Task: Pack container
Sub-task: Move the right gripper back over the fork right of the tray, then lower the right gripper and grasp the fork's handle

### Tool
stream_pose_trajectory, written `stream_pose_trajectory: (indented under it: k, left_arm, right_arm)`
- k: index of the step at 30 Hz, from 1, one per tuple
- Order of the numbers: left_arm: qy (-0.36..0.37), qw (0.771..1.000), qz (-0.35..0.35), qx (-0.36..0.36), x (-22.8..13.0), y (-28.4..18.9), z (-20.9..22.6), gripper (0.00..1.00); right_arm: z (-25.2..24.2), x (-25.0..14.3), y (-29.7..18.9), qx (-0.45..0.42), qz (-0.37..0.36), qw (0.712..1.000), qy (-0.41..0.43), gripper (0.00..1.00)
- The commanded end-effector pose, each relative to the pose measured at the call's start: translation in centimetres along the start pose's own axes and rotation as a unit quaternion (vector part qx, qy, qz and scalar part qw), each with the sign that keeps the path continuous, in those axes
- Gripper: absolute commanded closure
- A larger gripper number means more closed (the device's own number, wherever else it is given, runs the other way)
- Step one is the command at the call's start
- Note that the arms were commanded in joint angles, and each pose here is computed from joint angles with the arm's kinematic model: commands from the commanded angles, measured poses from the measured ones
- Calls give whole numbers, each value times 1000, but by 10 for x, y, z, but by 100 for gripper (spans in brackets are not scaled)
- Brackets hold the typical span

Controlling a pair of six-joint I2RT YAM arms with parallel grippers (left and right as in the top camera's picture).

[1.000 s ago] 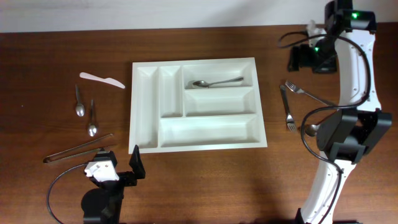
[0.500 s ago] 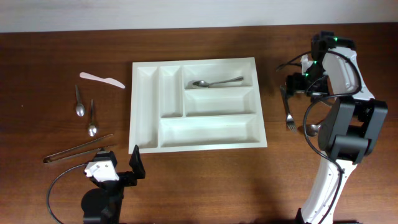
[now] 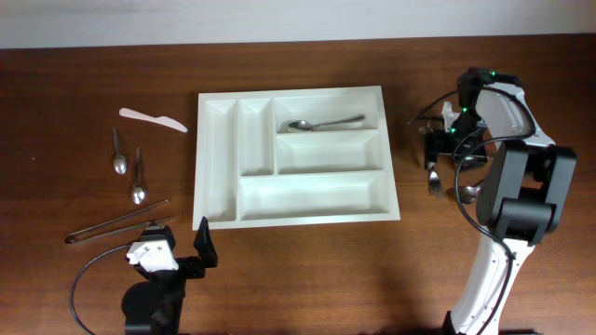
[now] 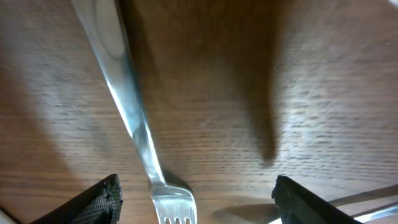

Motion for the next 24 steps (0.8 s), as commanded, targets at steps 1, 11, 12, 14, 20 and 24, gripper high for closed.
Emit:
stream_pose_trajectory:
  k: [1,11,12,14,20,24]
  left_arm:
    - [4,1000,0,-6,-1,0,-1,1]
    - [4,1000,0,-6,-1,0,-1,1]
    - [4,1000,0,-6,-1,0,-1,1]
    - [4,1000,0,-6,-1,0,-1,1]
    - [4,1000,0,-6,-1,0,-1,1]
    - [4,1000,0,-6,-1,0,-1,1]
  right_arm:
    - [2,-5,4,-5,10,1000,-8,25]
    - [10,7,8,-14,-23,999,-20,37]
    - [12,9,9,-15,-29,999,-23,39]
    - [16,14,10,-18,-39,999,-29,44]
    - [31,22,10,-24,-57,997,-48,54]
    - [33,22,14,-24,-56,997,-50,59]
Point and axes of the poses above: each gripper's point midway between its finger pads, its own y axis out along the fingers, its own z axis along the line the jaws close on, x = y × z, the point moved 8 cm from there along -y, back along the fingers, and after that the axes turned 6 degrees about -y, right-handed, at the moved point
